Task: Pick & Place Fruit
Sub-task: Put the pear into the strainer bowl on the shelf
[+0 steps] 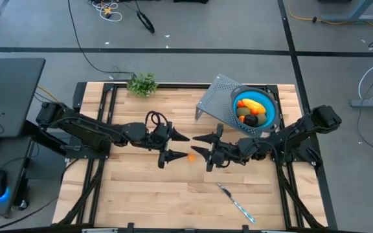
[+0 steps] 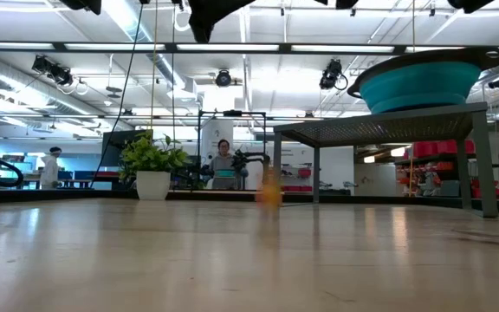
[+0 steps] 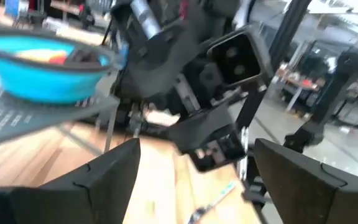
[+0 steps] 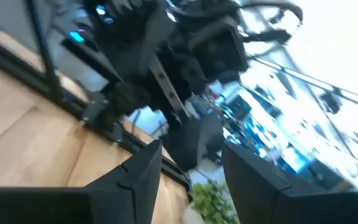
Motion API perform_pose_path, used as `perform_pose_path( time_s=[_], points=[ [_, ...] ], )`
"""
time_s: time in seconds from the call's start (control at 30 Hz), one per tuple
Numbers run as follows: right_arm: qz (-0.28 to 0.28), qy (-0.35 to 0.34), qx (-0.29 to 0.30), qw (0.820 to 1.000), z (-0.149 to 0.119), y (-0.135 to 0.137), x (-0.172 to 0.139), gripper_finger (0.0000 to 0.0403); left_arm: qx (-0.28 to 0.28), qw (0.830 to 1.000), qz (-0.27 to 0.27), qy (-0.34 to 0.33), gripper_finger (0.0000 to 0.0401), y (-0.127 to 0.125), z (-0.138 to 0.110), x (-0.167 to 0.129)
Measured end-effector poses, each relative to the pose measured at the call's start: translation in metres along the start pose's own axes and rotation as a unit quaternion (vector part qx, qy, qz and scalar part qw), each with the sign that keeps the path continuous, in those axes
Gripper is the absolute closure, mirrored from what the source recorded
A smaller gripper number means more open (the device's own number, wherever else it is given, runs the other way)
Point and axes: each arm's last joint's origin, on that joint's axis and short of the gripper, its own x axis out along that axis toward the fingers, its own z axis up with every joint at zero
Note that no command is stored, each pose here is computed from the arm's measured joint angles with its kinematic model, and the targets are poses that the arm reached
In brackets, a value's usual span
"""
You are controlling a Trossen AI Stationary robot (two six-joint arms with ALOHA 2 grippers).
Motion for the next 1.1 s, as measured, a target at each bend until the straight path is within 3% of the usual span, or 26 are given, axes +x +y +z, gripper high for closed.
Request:
perform_pose_path(
  time_s=[0.17, 0.27, 0.43, 0.53, 0.63, 0.7, 0.87, 1.03, 1.1],
  points=[
    [-0.019, 0.030, 0.018, 0.999, 0.005, -0.003, -0.007, 0.0238, 0.006, 1.000, 0.005, 0.004, 0.0072, -0.001, 0.004, -0.004],
    [-0.022, 0.050, 0.040, 0.998, 0.004, -0.003, -0.010, 0.0242, 0.011, 0.999, 0.030, 0.043, 0.0074, 0.002, -0.002, -0.008],
    [0.038, 0.059, 0.114, 0.991, -0.002, -0.004, -0.012, 0.0237, 0.051, 0.987, 0.083, 0.130, 0.0074, 0.010, -0.018, -0.013],
    [0.093, 0.062, 0.160, 0.981, -0.009, -0.003, -0.010, 0.0235, 0.093, 0.967, 0.157, 0.176, 0.0074, 0.017, -0.028, -0.017],
    [0.118, 0.061, 0.174, 0.976, -0.014, -0.004, -0.008, 0.0235, 0.134, 0.924, 0.287, 0.212, 0.0074, 0.032, -0.045, -0.026],
    [0.118, 0.063, 0.184, 0.974, -0.015, -0.005, -0.007, 0.0235, 0.107, 0.911, 0.351, 0.190, 0.0075, 0.045, -0.055, -0.033],
    [0.117, 0.061, 0.179, 0.975, -0.015, -0.005, -0.007, 0.0235, -0.001, 0.925, 0.326, 0.195, 0.0075, 0.075, -0.090, -0.054],
    [0.117, 0.060, 0.176, 0.976, -0.015, -0.005, -0.007, 0.0235, -0.007, 0.905, 0.396, 0.156, 0.0075, 0.102, -0.104, -0.075],
    [0.117, 0.060, 0.175, 0.976, -0.015, -0.006, -0.007, 0.0235, -0.011, 0.918, 0.375, 0.130, 0.0075, 0.105, -0.105, -0.078]
  ],
)
